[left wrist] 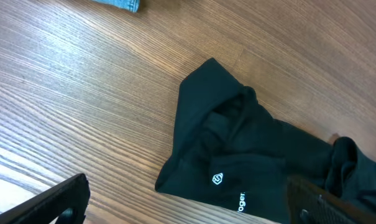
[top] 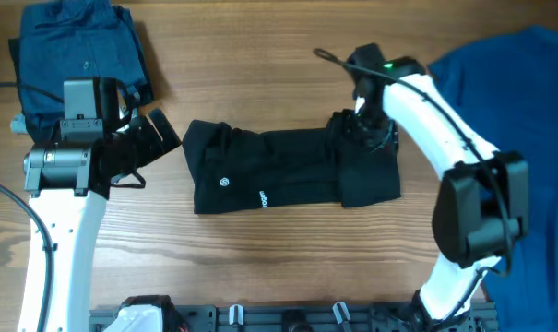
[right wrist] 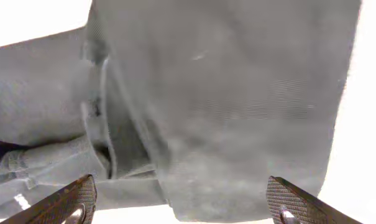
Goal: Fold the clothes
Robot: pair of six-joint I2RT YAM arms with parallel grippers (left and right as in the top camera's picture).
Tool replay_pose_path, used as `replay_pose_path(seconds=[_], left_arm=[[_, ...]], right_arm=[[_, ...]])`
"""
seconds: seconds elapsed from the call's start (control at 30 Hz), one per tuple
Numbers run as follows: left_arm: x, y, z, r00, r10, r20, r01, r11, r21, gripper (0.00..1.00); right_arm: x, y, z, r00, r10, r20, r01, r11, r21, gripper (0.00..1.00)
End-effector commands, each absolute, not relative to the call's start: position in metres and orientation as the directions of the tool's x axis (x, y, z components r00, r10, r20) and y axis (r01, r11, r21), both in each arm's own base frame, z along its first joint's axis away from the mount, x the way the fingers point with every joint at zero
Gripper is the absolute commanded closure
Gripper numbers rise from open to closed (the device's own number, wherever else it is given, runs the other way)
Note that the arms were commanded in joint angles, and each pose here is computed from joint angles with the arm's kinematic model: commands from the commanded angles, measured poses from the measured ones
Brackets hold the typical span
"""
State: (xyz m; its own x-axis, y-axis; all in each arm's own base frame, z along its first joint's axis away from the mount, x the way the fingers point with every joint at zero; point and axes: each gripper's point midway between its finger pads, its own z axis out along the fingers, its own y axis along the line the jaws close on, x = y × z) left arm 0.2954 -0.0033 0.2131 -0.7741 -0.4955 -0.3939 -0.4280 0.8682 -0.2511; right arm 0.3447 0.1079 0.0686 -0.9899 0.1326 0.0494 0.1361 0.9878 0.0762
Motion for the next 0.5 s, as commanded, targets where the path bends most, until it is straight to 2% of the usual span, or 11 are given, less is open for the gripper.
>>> replay_pose_path(seconds=[0.0, 0.07, 0.23, 0.33, 0.47], left_arm=[[0.296, -0.006, 0.213, -0.788, -0.474, -0.393, -0.406, 0.880, -0.248, 0.00], [0.295, -0.006, 0.213, -0.789, -0.474, -0.391, -0.406, 0.880, -0.248, 0.00], [0.297, -0.006, 0.206, -0.810, -0.447, -0.380, -0.387, 0.894, -0.228, 0.00], [0.307, -0.028, 0.178, -0.895, -0.353, -0.273, -0.282, 0.921, -0.268, 0.00], [0.334, -0.044, 0.129, -0.935, -0.322, -0.148, -0.263, 0.910, -0.319, 0.00]], right_arm=[[0.358, 0.081, 0.086, -0.991, 0.132, -0.002, 0.131, 0.986, 0.104, 0.06], [0.359, 0.061, 0.086, -0.993, 0.120, 0.002, 0.120, 0.988, 0.101, 0.00], [0.361, 0.020, 0.087, -0.990, 0.140, 0.012, 0.140, 0.978, 0.152, 0.00], [0.360, 0.015, 0.087, -0.995, 0.099, 0.009, 0.099, 0.972, 0.215, 0.00], [0.347, 0.041, 0.070, -1.000, -0.011, 0.013, -0.005, 0.929, 0.369, 0.00]])
